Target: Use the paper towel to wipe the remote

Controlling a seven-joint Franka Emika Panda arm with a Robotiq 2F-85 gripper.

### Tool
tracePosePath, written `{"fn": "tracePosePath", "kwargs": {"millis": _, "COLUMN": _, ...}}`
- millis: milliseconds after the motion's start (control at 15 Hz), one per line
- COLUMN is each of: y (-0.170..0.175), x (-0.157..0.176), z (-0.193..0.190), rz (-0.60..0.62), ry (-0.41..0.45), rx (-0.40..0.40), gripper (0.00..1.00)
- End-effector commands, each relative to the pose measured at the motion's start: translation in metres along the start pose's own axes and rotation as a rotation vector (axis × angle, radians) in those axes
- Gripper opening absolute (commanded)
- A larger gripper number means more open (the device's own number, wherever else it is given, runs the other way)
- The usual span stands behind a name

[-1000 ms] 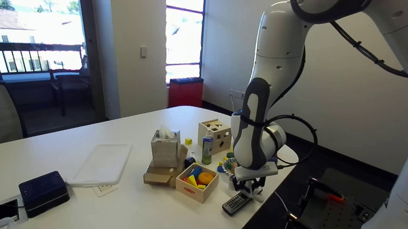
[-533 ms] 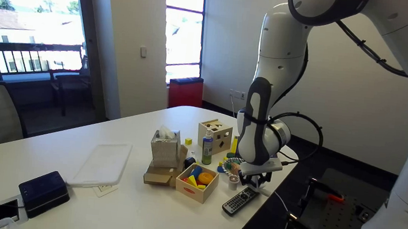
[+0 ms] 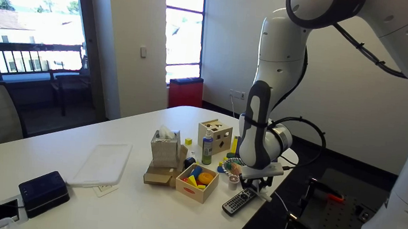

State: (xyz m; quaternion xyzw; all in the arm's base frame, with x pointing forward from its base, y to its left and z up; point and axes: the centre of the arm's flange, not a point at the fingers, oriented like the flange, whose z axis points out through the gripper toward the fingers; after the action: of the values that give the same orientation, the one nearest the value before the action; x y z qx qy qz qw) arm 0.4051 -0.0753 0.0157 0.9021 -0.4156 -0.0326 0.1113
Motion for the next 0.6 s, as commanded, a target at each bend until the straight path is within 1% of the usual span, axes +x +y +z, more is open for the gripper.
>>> {"fn": "tracePosePath", "kwargs": {"millis": 0, "y": -0.014, "x": -0.013, "z": -0.008, "rz": -0.030, "ry": 0.016, "rx": 0.061, "gripper": 0.02}}
{"fn": "tracePosePath", "kwargs": {"millis": 533, "y": -0.050, "x": -0.035, "z": -0.018, "rz": -0.124, "ry": 0.022, "rx": 0.141, "gripper": 0.02}}
